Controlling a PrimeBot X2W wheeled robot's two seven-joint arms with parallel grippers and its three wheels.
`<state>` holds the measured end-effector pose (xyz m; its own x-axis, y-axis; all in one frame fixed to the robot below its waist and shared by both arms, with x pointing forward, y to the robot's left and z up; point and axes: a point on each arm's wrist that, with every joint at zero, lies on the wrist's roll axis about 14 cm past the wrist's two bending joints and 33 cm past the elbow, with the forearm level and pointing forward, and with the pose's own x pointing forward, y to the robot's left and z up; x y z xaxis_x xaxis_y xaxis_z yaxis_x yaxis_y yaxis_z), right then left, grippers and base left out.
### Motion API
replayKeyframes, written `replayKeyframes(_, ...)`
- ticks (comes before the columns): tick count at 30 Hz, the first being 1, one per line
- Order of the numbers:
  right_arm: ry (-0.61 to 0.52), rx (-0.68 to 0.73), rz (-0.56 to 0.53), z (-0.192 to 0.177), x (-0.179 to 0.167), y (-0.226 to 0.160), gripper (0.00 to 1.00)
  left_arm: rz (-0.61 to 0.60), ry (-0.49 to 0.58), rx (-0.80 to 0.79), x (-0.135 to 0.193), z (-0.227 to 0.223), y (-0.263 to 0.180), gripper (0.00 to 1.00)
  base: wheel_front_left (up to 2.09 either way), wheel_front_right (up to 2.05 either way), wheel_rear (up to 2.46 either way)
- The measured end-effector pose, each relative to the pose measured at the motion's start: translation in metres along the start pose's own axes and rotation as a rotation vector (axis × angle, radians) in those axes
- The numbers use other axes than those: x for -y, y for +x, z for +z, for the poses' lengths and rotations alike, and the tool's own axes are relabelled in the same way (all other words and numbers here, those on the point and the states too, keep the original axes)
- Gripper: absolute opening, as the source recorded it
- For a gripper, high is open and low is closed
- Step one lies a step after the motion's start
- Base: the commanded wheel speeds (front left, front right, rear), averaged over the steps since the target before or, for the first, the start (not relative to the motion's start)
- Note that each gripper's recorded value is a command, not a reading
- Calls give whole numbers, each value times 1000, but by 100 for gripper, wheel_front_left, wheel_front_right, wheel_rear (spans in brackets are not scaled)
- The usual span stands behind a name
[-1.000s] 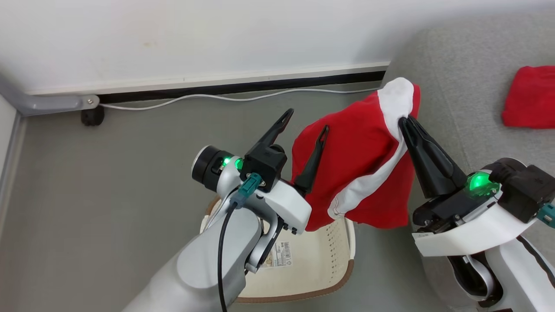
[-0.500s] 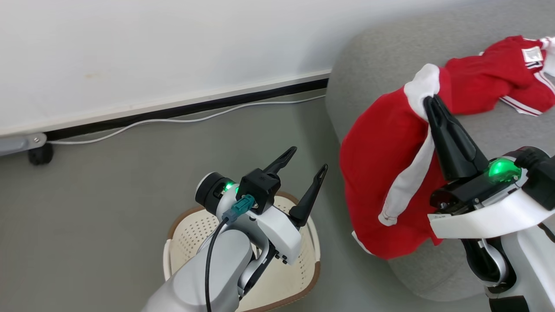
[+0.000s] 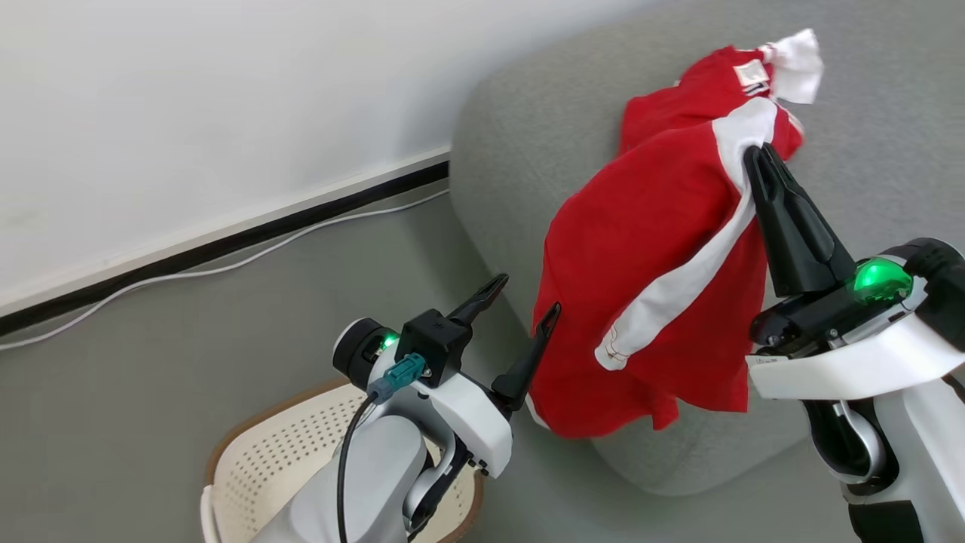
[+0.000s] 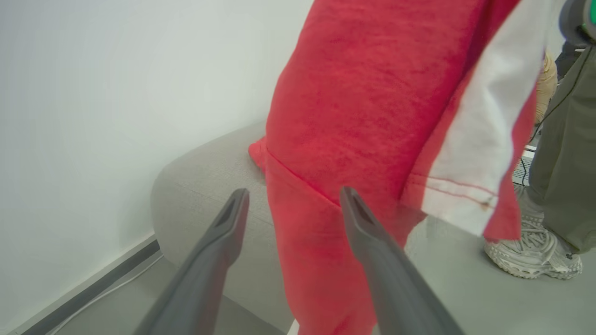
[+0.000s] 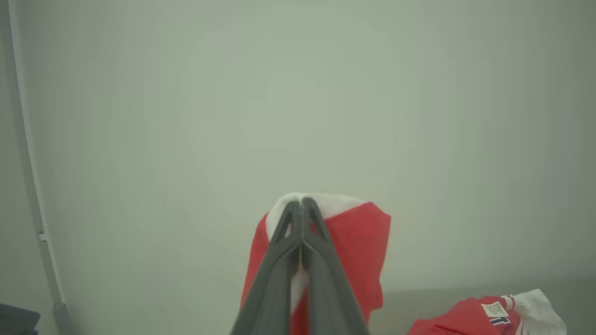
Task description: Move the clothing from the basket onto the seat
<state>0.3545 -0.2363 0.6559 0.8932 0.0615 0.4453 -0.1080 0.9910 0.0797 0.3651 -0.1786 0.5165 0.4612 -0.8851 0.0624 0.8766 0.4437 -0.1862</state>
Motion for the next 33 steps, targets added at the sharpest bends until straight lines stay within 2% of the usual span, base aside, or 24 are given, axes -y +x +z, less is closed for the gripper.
replayKeyframes(11,-81,38,-141,30,43,-27,0,-146,-31,-30,42,-15,14,100,0,0,0)
replayKeyframes(22,-137,52,-223,42,72,-34,0,-207,-69,-49,54,-27,17,100,0,0,0)
replayKeyframes(33,-327,99,-267,79,122,3,0,-217,-109,-70,44,-50,25,100,0,0,0)
